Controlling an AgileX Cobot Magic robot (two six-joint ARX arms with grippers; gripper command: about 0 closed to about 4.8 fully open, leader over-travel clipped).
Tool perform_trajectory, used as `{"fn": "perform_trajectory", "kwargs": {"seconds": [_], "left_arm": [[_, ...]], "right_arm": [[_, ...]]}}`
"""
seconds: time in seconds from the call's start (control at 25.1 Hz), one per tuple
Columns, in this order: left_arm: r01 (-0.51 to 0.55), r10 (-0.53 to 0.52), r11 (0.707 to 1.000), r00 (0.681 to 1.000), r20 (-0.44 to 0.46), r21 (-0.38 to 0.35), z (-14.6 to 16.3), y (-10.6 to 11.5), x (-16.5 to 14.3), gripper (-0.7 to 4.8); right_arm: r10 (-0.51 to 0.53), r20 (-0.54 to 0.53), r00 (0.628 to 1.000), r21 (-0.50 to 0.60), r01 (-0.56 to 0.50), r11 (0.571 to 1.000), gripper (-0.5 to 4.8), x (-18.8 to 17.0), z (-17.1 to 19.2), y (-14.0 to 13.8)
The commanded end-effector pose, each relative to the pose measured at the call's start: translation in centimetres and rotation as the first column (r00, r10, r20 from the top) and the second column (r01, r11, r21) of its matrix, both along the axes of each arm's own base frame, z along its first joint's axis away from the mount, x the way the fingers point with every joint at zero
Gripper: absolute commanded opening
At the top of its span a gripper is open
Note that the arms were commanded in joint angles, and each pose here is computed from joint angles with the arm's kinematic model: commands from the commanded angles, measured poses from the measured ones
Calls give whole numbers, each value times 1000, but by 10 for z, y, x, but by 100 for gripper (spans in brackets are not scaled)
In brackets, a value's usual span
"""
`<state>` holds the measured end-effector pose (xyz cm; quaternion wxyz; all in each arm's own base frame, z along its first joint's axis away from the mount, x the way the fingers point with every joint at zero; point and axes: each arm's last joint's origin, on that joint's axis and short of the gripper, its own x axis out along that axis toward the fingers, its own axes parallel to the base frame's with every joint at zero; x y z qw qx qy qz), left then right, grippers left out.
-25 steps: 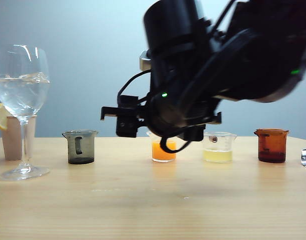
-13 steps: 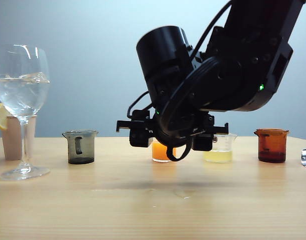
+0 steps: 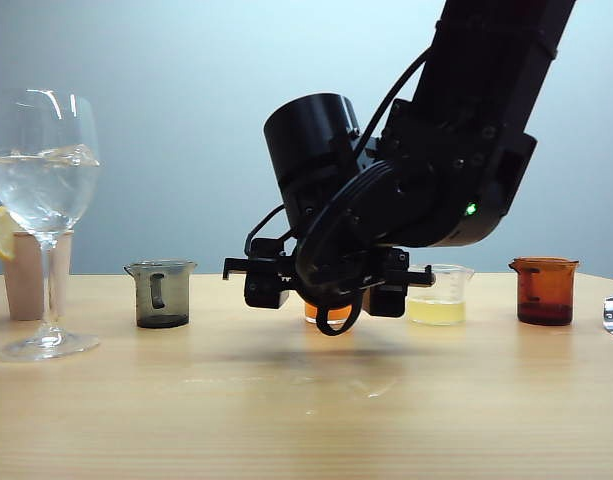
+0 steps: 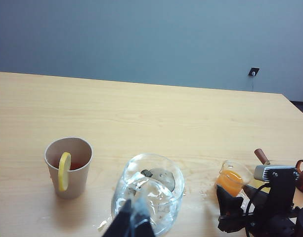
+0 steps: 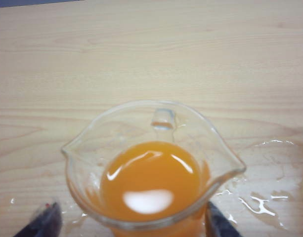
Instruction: Pick up the second measuring cup from the left, pour the orange juice inside into the goblet, and finally put the measuring cup back in its original place.
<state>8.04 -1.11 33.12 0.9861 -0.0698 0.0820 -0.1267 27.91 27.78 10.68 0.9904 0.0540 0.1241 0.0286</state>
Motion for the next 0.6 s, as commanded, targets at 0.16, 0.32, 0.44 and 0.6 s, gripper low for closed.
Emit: {"fn": "perform_trajectory", "kwargs": {"seconds": [0.16, 0.32, 0.44, 0.6], "left_arm": [[4, -4, 1000, 1000, 19, -2, 3, 0, 0, -5], [4, -4, 1000, 1000, 20, -2, 3, 0, 0, -5], [4, -4, 1000, 1000, 19, -2, 3, 0, 1, -5], [4, -4, 1000, 1000, 19, -1, 3, 0, 1, -5]], "right_arm": [[-18, 15, 1000, 29, 18, 999, 369, 14, 4, -4], [-6, 9, 1000, 37, 5, 999, 369, 23, 2, -7], [8, 3, 1000, 43, -8, 999, 369, 30, -2, -7], [12, -2, 1000, 42, -12, 999, 368, 30, -2, -8]]}}
